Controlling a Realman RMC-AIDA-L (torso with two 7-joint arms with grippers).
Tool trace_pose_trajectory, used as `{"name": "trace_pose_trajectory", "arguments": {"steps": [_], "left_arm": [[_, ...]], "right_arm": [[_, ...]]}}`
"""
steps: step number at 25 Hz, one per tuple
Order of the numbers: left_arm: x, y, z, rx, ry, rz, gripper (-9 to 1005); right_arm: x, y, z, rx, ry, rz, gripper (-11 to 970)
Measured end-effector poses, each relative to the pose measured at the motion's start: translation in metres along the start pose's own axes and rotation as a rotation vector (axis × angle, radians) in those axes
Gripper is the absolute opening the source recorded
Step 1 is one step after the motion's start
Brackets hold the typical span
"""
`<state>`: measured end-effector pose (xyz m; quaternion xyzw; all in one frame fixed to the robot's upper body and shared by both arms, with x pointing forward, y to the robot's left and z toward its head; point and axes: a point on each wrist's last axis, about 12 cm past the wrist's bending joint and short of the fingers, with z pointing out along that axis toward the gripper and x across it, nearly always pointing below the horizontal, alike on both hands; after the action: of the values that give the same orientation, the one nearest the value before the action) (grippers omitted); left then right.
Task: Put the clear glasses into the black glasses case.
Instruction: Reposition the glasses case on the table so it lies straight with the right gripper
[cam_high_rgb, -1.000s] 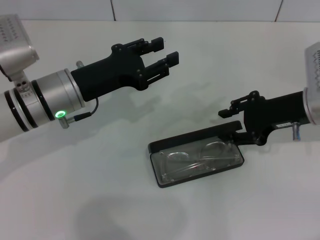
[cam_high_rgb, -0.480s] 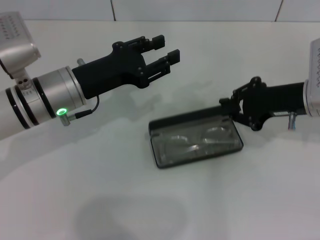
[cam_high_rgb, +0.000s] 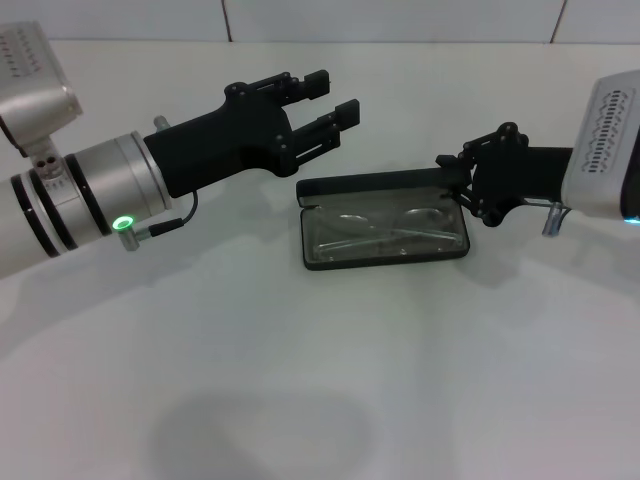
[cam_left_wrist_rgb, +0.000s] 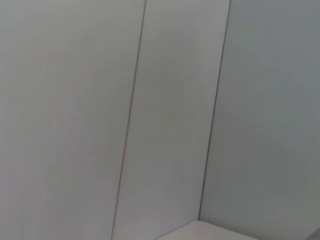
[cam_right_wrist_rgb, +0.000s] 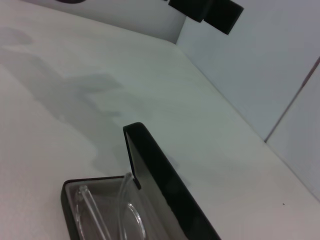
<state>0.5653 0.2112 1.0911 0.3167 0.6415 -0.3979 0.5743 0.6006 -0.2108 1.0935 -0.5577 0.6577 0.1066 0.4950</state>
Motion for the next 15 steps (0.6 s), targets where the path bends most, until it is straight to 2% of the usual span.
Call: {"name": "trace_pose_trajectory", "arguments": {"steps": [7, 15], "left_arm": [[0.001, 0.001, -0.002, -0.004, 0.007, -0.003, 593], [0.003, 0.009, -0.005, -0.051, 0.038, -0.074, 605]], "right_arm": [[-0.003, -0.002, -0.003, 0.007, -0.030, 0.033, 213], [0.001, 0.001, -0.011, 0.015, -0.044, 0.100, 259]]}}
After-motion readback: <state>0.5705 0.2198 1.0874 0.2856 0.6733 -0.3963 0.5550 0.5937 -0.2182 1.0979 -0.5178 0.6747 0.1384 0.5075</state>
